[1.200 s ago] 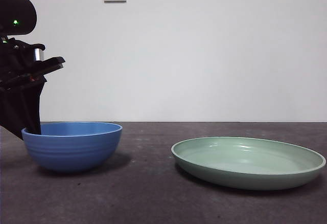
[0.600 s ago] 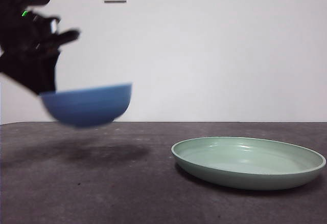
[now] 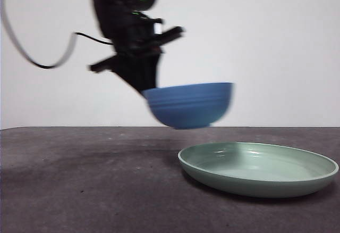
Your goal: Pick up the blue bowl, put it on the green plate, put it on desk
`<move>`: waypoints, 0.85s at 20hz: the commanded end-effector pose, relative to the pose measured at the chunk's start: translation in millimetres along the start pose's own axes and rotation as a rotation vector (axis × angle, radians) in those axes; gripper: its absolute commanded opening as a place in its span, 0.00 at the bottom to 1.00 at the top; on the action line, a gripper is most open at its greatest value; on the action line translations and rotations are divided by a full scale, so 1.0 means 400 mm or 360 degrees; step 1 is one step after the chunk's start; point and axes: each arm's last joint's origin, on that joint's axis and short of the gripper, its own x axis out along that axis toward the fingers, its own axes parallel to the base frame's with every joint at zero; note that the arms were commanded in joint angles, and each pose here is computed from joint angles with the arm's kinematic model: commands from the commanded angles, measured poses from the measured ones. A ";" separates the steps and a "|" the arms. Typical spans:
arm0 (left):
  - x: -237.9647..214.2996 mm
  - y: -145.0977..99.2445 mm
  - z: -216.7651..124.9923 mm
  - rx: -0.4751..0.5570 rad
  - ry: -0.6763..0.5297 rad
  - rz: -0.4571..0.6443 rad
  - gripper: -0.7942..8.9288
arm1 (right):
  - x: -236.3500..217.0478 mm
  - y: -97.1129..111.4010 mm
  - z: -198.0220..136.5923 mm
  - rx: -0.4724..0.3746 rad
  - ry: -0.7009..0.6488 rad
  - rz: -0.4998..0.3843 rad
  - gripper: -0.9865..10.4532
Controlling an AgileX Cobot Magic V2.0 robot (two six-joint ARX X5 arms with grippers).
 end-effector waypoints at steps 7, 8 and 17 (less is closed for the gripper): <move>0.141 -0.159 0.060 0.0228 0.0144 0.0004 0.09 | -0.030 0.016 -0.003 -0.0064 -0.0094 -0.0110 0.60; 0.153 -0.166 0.055 0.0251 0.0161 0.0023 0.09 | -0.030 0.016 -0.003 -0.0064 -0.0094 -0.0110 0.60; 0.182 -0.181 0.044 0.0340 0.0211 0.0033 0.14 | -0.030 0.016 -0.003 -0.0063 -0.0094 -0.0109 0.60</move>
